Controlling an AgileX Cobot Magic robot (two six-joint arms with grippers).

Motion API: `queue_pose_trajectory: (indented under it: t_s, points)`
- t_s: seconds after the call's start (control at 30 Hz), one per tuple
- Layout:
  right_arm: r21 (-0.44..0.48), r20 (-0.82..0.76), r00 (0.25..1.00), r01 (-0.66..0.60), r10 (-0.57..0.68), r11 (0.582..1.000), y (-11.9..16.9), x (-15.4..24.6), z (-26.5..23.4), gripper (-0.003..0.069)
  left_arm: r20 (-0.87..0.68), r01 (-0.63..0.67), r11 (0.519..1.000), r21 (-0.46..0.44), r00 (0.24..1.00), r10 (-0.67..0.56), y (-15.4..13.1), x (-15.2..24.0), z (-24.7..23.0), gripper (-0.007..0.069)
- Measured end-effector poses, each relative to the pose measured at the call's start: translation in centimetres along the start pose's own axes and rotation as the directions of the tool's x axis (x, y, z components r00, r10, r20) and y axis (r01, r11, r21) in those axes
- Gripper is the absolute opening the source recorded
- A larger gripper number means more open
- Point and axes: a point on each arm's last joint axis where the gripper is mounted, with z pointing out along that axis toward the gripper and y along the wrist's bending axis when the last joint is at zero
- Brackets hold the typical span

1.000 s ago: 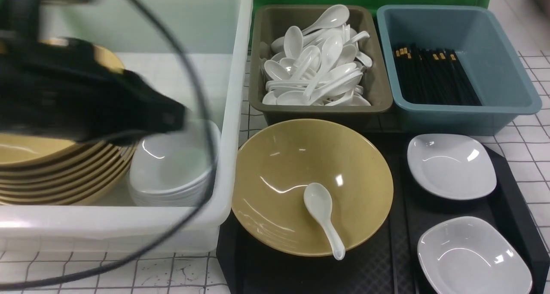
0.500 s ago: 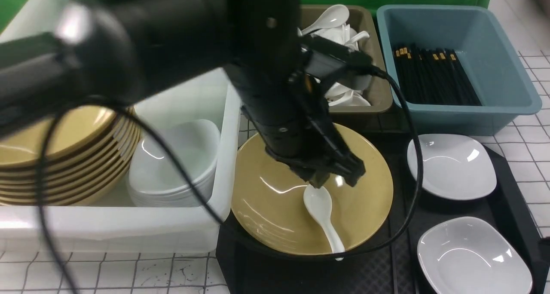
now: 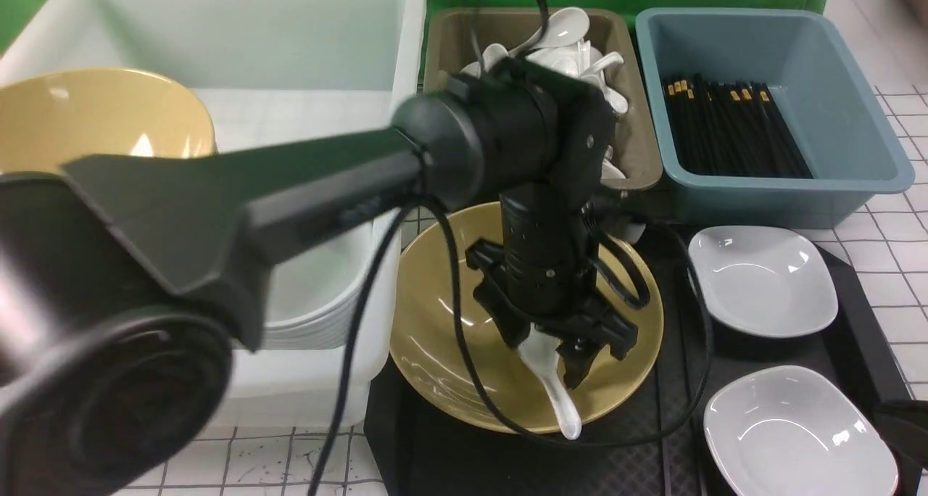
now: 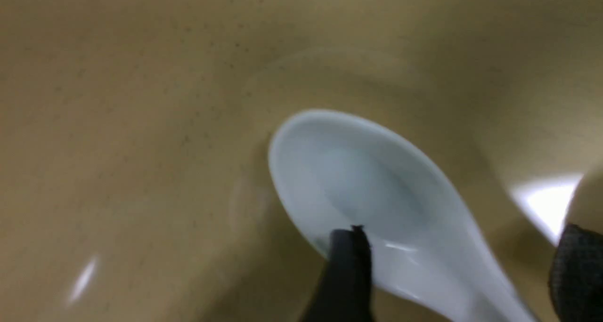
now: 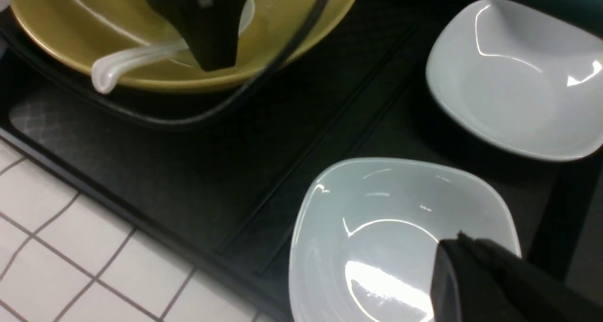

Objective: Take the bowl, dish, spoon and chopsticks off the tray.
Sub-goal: Use the left arm to grab the soup spoon in the middle, then use the left arm to put the soup spoon into the small storage box in the middle

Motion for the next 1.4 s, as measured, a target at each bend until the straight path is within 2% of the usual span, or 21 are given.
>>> queue_pose_trajectory:
  t_s: [0.07,0.13,0.2,0.27,0.43,0.57,0.67,0.7,0.73,0.8,0.83,0.9,0.93,1.03,1.1,1.2,1.27,1.4]
  points:
    - [0.0,0.0,1.0,0.003,-0.003,1.0,0.0,0.0,0.0,0.0036,-0.018,0.019,1.0,-0.025,1.0,-0.019,0.3,-0.2,0.9,0.0341]
    - [-0.001,0.0,1.0,0.003,-0.003,1.0,0.0,0.0,0.0,0.0036,-0.019,0.024,0.999,-0.027,1.0,-0.025,0.4,-0.3,1.0,0.0291]
    - [-0.001,0.002,1.0,0.002,-0.002,1.0,0.0,0.0,0.0,0.0036,-0.028,0.023,0.998,-0.05,0.999,-0.025,0.8,-0.3,0.8,0.0158]
    - [-0.001,0.002,1.0,0.003,-0.003,1.0,0.0,0.0,0.0,0.0036,-0.029,0.026,0.998,-0.055,0.999,-0.027,1.0,-0.3,0.6,0.0113]
    - [0.001,0.009,1.0,0.003,-0.003,1.0,0.0,-0.1,0.0,0.0036,0.049,0.036,0.999,-0.04,0.998,-0.034,1.1,-1.2,-1.1,0.011]
    - [0.006,0.019,1.0,0.003,-0.003,1.0,-0.1,-0.2,0.0,0.0036,0.262,0.008,1.0,-0.021,0.965,-0.002,0.4,-1.8,-8.4,0.0108]
    - [0.011,0.029,1.0,0.002,-0.003,1.0,-0.1,-0.3,0.0,0.0036,0.51,0.005,0.998,-0.07,0.86,0.031,1.1,-2.8,-14.3,0.0107]
    - [0.014,0.035,0.999,0.002,-0.003,1.0,-0.1,-0.3,0.0,0.0036,0.6,0.028,0.996,-0.083,0.8,0.028,1.9,-3.4,-15.9,0.0107]
    - [0.016,0.041,0.999,0.002,-0.002,1.0,-0.1,-0.4,0.0,0.0036,0.712,0.072,0.993,-0.088,0.702,0.012,3.5,-4.4,-17.5,0.0107]
    - [0.017,0.044,0.999,0.002,-0.002,1.0,-0.2,-0.4,0.0,0.0036,0.793,0.133,0.988,-0.075,0.608,-0.022,5.9,-5.9,-17.4,0.0104]
    - [0.017,0.044,0.999,0.002,-0.002,1.0,-0.2,-0.4,0.0,0.0036,0.799,0.14,0.987,-0.074,0.6,-0.026,6.2,-6.0,-17.3,0.0103]
    - [0.018,0.046,0.999,0.002,-0.003,1.0,-0.2,-0.4,0.0,0.0036,0.853,0.209,0.976,-0.053,0.517,-0.065,9.7,-8.0,-14.9,0.0103]
    - [0.018,0.046,0.999,0.002,-0.003,1.0,-0.2,-0.4,0.0,0.0036,0.86,0.242,0.97,-0.033,0.501,-0.096,11.4,-9.2,-12.4,0.0103]
    - [0.018,0.047,0.999,0.001,-0.002,1.0,-0.2,-0.4,0.0,0.0036,0.86,0.289,0.957,-0.002,0.489,-0.146,13.8,-10.5,-8.1,0.0103]
    - [0.018,0.047,0.999,0.001,-0.002,1.0,-0.2,-0.4,0.0,0.0037,0.849,0.294,0.956,-0.01,0.508,-0.148,14.4,-11.0,-5.9,0.0103]
    - [0.018,0.047,0.999,0.001,-0.002,1.0,-0.2,-0.4,0.0,0.0039,0.849,0.259,0.963,-0.071,0.523,-0.078,13.7,-11.4,-5.2,0.012]
    - [0.018,0.047,0.999,0.001,-0.002,1.0,-0.2,-0.4,0.0,0.004,0.857,0.235,0.965,-0.114,0.515,-0.024,13.1,-11.5,-5.7,0.0176]
    - [0.017,0.047,0.999,-0.002,0.002,1.0,-0.2,-0.4,0.0,0.0043,0.852,0.218,0.964,-0.152,0.524,0.016,12.1,-11.1,-7.4,0.0345]
